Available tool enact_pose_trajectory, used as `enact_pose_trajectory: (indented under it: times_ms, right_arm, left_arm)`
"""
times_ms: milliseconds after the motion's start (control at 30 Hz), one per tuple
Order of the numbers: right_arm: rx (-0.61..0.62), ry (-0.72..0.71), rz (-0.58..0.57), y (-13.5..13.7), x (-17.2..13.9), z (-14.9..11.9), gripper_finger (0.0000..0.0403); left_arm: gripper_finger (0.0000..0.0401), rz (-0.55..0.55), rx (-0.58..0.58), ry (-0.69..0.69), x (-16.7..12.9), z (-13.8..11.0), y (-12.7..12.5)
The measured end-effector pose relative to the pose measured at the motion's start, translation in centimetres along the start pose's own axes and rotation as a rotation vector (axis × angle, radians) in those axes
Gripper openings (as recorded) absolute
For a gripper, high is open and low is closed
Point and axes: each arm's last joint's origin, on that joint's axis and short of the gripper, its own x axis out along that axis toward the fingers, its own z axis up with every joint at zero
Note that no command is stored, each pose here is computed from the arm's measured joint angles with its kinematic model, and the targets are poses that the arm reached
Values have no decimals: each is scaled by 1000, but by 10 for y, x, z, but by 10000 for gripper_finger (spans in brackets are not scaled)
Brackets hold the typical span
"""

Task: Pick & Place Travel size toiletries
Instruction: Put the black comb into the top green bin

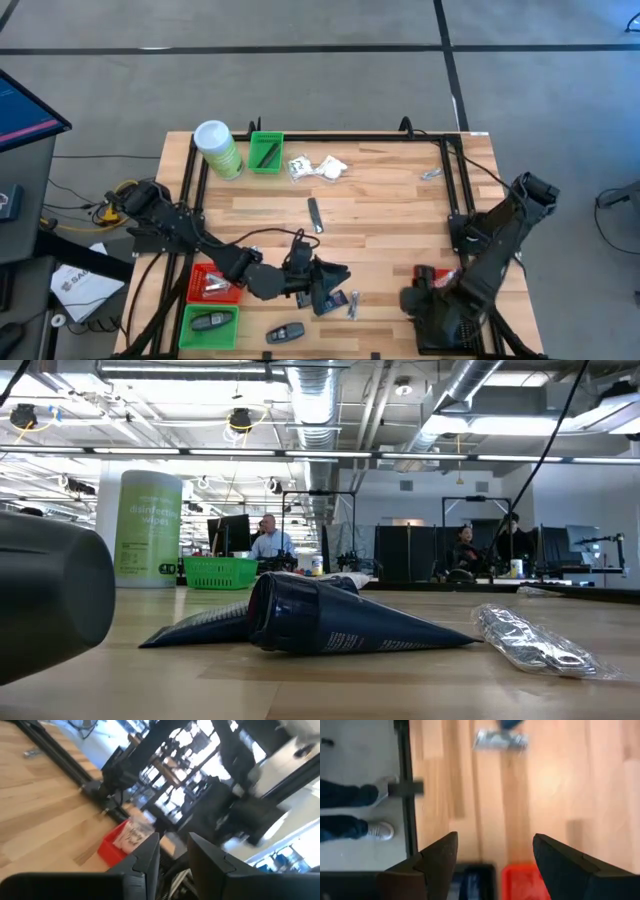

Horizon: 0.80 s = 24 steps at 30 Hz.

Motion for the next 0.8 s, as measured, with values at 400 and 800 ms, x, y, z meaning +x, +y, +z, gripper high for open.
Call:
enact_pose_trajectory:
  times_ms: [400,800]
  right_arm:
    - [55,-117,-14,-44,-5,71,249]
    - [261,-249,-21,-106,3,124,215]
  left_arm:
    - [28,186,184,214,-36,33,17]
    - [1,319,309,340,-60,52,35]
